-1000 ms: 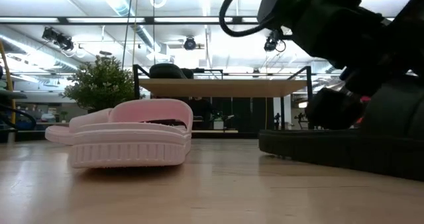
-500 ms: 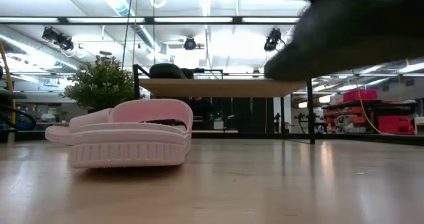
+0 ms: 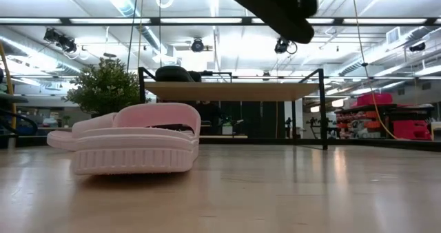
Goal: Pick and place slides into the shelf
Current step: Put the black slide on the shelf
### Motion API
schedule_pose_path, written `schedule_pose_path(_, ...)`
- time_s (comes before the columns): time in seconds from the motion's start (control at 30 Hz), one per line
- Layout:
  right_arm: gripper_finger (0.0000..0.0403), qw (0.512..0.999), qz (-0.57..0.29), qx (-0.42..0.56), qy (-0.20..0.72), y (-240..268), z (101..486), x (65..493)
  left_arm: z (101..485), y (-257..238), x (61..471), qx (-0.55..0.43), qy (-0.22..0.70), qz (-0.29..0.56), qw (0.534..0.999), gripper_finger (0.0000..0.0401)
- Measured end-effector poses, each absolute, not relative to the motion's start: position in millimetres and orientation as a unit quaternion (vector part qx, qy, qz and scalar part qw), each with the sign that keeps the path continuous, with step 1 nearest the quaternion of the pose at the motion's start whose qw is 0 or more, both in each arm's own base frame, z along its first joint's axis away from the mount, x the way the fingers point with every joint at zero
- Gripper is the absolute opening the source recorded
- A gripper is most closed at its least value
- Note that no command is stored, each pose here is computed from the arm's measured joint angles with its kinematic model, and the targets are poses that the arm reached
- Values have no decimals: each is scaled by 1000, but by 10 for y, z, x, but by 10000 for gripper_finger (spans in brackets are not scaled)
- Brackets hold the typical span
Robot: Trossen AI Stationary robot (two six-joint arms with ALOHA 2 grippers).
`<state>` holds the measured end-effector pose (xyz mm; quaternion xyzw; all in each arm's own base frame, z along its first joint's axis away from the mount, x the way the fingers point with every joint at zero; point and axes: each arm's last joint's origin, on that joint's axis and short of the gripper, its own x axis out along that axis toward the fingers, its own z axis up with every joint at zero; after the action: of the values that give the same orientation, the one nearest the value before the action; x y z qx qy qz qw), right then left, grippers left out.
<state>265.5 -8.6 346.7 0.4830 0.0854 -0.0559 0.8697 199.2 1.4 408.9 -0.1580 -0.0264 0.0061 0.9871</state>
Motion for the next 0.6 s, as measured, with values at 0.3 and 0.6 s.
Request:
schedule_pose_path(0.3, 12, 792, -196, 561, -140, -429, 3548, 2815, 4075, 79, 1992, -148, -21, 23, 989, 133)
schedule_pose_path(0.6, 12, 701, -219, 585, -343, -598, 3559, 3030, 4066, 141, 1998, -104, -27, 115, 988, 139)
